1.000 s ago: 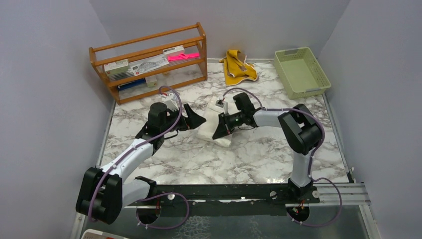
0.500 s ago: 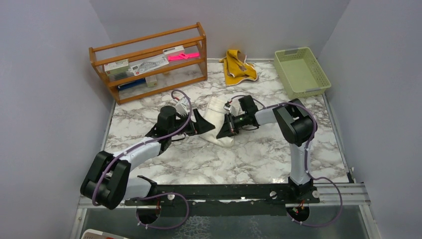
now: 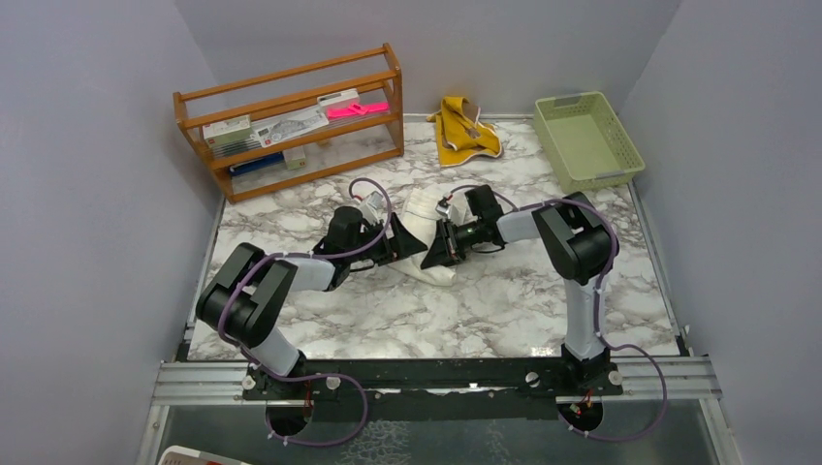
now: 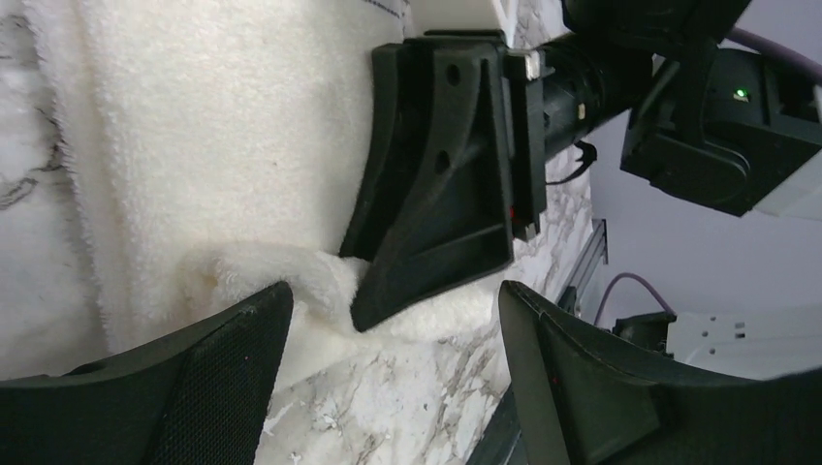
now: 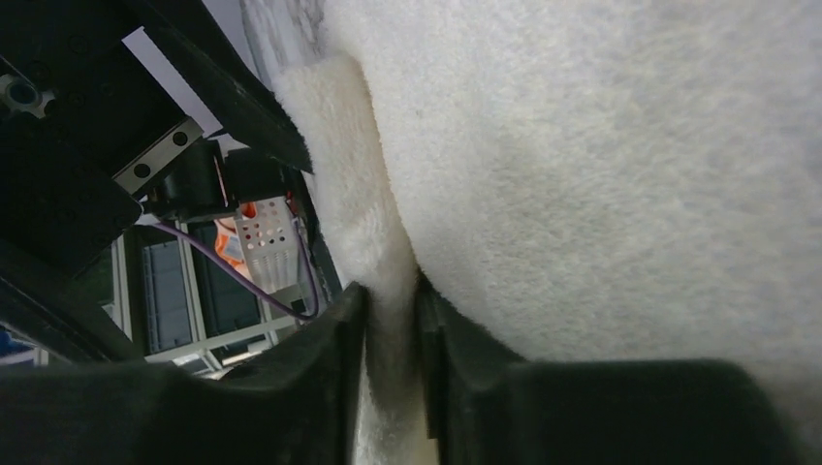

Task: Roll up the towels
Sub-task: Roll the towel at the center of the board.

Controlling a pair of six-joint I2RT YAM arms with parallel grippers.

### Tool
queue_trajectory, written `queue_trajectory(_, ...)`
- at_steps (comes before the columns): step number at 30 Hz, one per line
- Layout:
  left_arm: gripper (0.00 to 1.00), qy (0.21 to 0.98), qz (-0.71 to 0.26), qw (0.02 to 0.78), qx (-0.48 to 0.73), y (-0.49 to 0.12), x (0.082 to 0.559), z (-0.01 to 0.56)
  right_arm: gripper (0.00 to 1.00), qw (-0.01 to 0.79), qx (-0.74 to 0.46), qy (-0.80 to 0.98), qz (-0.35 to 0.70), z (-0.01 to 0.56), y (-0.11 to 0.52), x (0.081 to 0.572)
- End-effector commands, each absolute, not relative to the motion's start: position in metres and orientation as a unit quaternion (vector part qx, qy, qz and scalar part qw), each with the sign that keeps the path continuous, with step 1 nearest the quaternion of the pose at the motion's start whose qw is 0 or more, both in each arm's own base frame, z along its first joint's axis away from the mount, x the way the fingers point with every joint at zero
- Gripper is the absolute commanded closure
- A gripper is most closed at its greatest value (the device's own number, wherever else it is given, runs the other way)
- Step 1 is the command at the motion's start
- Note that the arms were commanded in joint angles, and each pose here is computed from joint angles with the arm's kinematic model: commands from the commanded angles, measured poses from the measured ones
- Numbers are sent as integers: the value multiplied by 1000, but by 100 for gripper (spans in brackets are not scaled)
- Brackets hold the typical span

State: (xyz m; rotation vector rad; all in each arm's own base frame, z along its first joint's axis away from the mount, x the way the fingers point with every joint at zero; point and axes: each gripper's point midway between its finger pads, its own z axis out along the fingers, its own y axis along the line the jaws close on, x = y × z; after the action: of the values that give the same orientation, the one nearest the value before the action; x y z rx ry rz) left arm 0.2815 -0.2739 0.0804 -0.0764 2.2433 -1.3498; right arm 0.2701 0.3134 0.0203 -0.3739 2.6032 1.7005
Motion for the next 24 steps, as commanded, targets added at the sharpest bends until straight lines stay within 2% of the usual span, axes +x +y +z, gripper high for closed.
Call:
queue_trajectory(1, 21, 817, -489, 303, -46, -270, 303, 87, 61, 53, -129, 861, 489, 10, 302, 282)
queue_trajectory(3, 21, 823, -478, 302, -58, -264, 300, 78, 34, 94, -139, 870, 463, 18, 298, 294)
queue_trajectory(4, 21, 825, -473, 302, -64, -261, 298, 74, 26, 118, -143, 875, 447, 24, 295, 301)
queue_trajectory(5, 21, 828, -469, 301, -68, -259, 296, 71, 22, 142, -149, 879, 430, 29, 292, 309)
queue_trajectory(11, 21, 837, -457, 290, -80, -256, 289, 54, 20, 243, -176, 894, 331, 54, 270, 348)
queue_trajectory(20, 21, 831, -467, 294, -74, -263, 291, 58, 25, 262, -206, 887, 320, 52, 266, 348)
queue_trajectory(24, 22, 831, -470, 289, -72, -265, 291, 58, 27, 382, -236, 842, 300, 99, 254, 353)
